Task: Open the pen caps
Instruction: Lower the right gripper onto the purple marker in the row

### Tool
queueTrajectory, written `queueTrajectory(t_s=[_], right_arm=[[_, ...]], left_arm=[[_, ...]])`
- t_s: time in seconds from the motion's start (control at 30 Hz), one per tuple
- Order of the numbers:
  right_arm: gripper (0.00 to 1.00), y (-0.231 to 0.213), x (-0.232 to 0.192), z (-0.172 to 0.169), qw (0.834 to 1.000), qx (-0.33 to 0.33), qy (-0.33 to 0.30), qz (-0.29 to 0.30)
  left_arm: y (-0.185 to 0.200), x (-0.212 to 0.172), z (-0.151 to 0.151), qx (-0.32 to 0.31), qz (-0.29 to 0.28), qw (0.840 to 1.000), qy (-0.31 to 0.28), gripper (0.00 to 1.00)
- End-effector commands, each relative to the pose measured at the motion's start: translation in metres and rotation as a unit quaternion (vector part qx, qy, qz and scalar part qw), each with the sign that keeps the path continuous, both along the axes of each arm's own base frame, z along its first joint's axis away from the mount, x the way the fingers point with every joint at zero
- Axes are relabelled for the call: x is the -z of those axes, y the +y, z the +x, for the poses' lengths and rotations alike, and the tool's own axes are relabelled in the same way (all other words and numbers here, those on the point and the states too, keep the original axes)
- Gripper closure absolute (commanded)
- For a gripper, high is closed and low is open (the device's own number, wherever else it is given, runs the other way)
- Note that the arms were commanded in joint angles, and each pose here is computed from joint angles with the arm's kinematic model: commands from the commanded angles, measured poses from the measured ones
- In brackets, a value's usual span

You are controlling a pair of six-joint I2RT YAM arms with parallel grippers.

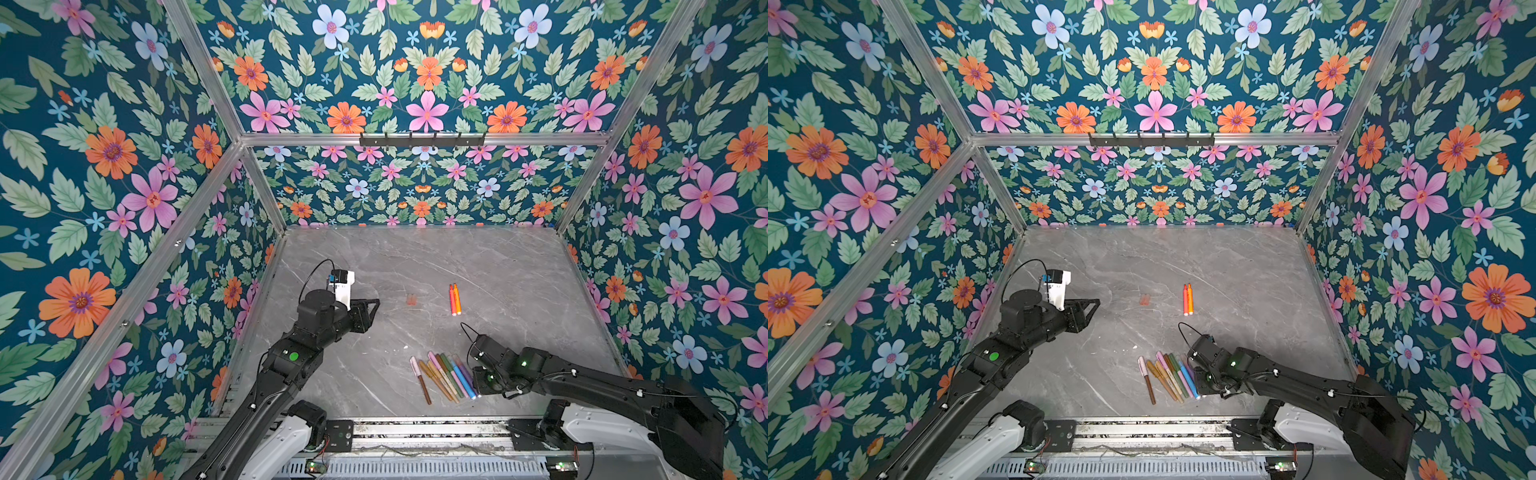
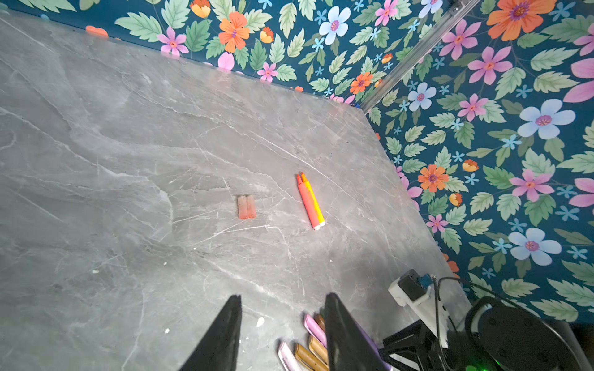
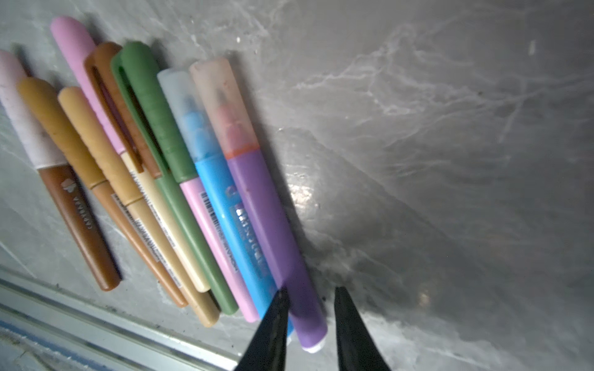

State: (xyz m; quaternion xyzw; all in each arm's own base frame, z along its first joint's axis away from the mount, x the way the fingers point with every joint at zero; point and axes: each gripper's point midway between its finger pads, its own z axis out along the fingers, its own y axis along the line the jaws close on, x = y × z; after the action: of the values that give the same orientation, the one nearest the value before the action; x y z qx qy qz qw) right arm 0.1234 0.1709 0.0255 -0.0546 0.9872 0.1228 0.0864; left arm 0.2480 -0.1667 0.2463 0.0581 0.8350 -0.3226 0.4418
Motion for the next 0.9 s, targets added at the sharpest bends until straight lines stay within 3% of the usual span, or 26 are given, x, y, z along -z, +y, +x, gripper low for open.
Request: queueTrajectory(t_s=[0.0, 0.87], right_arm=[[0.73, -0.0125, 0.001, 0.0018, 0.999, 0.017, -0.006, -0.031], [0.71, -0.0046, 0.0059, 0.0068, 0.998, 0.011, -0.007, -0.054]], left_arm=[[0.0022, -0.0054, 0.0028, -0.009, 0.0, 1.0, -0.008, 0.55], [0.0024, -0.0066, 0.0048, -0.015, -0.008, 1.0, -0.009, 0.54]])
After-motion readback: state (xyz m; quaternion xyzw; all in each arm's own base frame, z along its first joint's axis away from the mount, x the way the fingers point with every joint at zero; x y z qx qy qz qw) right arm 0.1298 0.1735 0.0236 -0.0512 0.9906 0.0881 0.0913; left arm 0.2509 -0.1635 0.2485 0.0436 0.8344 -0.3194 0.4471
